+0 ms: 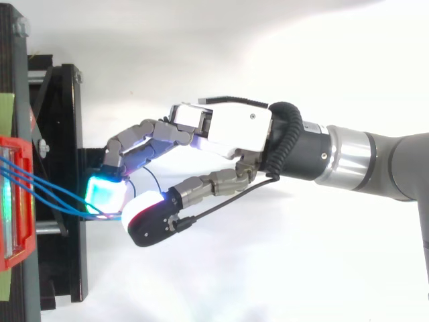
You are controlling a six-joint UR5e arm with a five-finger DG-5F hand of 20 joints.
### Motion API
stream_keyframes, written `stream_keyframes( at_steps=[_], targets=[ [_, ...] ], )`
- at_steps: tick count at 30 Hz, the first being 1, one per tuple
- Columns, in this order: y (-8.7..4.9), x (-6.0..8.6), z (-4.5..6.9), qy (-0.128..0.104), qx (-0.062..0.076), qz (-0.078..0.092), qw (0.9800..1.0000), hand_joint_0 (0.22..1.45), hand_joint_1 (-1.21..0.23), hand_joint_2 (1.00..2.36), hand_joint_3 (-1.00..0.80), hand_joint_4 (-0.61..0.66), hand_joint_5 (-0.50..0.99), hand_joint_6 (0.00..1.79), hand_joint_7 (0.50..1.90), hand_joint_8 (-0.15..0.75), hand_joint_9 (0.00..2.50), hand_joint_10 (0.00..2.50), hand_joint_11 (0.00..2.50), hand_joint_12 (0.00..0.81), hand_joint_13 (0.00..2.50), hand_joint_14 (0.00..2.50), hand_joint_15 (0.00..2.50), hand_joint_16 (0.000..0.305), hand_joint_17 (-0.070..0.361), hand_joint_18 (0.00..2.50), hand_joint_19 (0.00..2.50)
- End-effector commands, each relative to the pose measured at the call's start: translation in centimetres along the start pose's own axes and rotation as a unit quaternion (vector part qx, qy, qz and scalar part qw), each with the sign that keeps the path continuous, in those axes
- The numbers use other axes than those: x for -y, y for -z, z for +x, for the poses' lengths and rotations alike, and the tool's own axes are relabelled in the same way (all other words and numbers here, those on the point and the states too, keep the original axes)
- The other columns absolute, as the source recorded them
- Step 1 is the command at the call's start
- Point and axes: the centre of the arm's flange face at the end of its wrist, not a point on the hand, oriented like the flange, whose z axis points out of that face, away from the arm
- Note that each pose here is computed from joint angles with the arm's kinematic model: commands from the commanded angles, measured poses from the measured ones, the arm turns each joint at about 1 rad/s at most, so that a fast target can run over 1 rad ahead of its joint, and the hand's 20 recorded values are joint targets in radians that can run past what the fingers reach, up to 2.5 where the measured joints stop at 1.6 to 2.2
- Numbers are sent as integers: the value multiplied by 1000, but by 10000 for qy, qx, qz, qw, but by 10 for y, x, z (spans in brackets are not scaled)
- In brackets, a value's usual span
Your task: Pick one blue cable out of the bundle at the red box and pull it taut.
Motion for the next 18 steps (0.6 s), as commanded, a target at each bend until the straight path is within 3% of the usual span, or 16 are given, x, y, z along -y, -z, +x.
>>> stream_keyframes(
  at_steps=[1, 7, 13, 18],
  targets=[
    [0, -1, 2, 52, -11, 0, 10000, 484, -546, 1000, -500, 159, -174, 769, 830, 339, 752, 11, 616, 418, 662, 9, 324, 56, 125, 616, 369],
    [0, -1, 3, 164, -17, -9, 9999, 458, -462, 1000, -500, 175, -163, 747, 854, 353, 755, 11, 611, 434, 662, 9, 326, 58, 131, 617, 369],
    [0, -1, 3, 223, -16, -16, 9997, 464, -615, 1000, -500, 149, -173, 767, 870, 351, 752, 10, 614, 425, 660, 9, 320, 58, 130, 623, 365],
    [1, -1, 4, 279, -112, -7, 9995, 465, -669, 1000, -500, 161, -186, 796, 825, 343, 745, 10, 613, 423, 663, 9, 323, 57, 129, 623, 365]
  ],
)
